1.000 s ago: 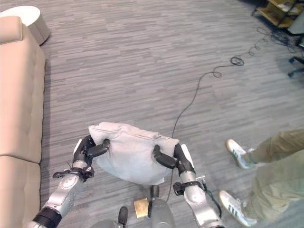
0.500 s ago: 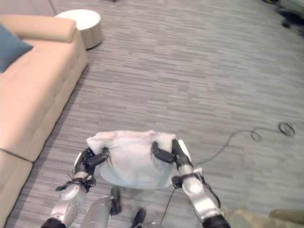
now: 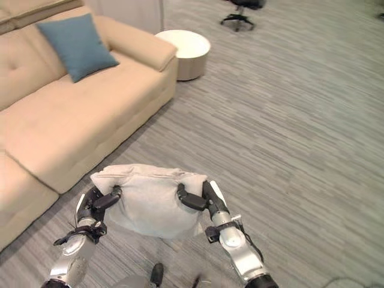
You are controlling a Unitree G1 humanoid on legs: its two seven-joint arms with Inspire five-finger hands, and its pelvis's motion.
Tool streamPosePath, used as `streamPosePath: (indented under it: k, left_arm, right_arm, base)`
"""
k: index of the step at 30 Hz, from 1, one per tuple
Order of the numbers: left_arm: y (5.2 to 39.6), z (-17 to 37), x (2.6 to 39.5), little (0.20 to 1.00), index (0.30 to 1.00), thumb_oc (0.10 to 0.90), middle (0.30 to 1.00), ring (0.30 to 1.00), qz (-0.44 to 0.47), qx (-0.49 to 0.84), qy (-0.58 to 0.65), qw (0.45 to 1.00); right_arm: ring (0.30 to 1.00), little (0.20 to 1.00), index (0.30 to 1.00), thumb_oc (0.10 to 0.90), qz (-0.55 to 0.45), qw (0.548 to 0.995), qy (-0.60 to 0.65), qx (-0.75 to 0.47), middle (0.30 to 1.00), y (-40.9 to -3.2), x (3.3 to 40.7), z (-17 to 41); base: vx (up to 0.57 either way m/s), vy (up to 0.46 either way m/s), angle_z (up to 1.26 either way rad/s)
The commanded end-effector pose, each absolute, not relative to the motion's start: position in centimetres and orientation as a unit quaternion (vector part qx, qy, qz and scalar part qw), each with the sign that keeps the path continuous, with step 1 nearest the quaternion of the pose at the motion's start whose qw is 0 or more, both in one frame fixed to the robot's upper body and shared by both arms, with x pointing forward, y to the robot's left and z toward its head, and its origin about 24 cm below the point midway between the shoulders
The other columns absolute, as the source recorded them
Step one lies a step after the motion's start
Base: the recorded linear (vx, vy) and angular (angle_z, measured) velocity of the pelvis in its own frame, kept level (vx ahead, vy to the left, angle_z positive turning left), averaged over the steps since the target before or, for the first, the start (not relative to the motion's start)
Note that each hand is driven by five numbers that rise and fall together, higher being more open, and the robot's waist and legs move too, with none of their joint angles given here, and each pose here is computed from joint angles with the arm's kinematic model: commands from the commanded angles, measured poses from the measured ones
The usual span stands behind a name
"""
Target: Pick up all the scattered cushions and arrange them neatly on the sofa.
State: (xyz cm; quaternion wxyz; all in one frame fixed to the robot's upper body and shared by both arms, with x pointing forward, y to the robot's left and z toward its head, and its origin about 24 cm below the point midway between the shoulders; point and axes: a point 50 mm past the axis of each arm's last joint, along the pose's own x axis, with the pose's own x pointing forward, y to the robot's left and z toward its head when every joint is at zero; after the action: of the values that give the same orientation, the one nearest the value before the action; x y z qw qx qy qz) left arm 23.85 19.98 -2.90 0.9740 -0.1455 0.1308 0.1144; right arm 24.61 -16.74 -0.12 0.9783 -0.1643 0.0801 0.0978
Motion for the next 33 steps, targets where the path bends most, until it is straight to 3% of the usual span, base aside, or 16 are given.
streamPosePath:
  k: [1,14,22,33]
  left_arm:
    - [14.9,5.3,27.5,0.3,0.3,0.4,0.3,0.3,-0.036,-0.163,-0.074,0.983]
    - [17.0,3.4,26.2,0.3,0.3,0.4,0.3,0.3,0.034,-0.204,-0.044,0.977]
    - [16.3,1.8,25.6,0.3,0.3,0.4,0.3,0.3,0.02,-0.199,0.0,0.98]
    - [16.0,0.3,24.4,0.3,0.3,0.4,0.3,0.3,0.005,-0.179,0.04,0.983]
  right_arm:
    - [0.3,0.3,0.3,0.4,0.158,0.977,-0.105,-0.094,0.3,-12.4,27.0,6.9]
    - [0.3,0.3,0.3,0.4,0.219,0.963,-0.127,-0.09,0.3,-10.1,27.9,8.2]
    - [0.3,0.3,0.3,0.4,0.22,0.968,-0.093,-0.08,0.3,-9.8,27.7,6.9]
    - [0.3,0.3,0.3,0.4,0.206,0.977,-0.029,-0.052,0.3,-10.2,26.2,3.8]
  base:
    - [0.14,-0.232,2.02]
    - [-0.01,-0.217,0.97]
    - [-0.03,0.047,1.02]
    - [0.0,0.096,0.19]
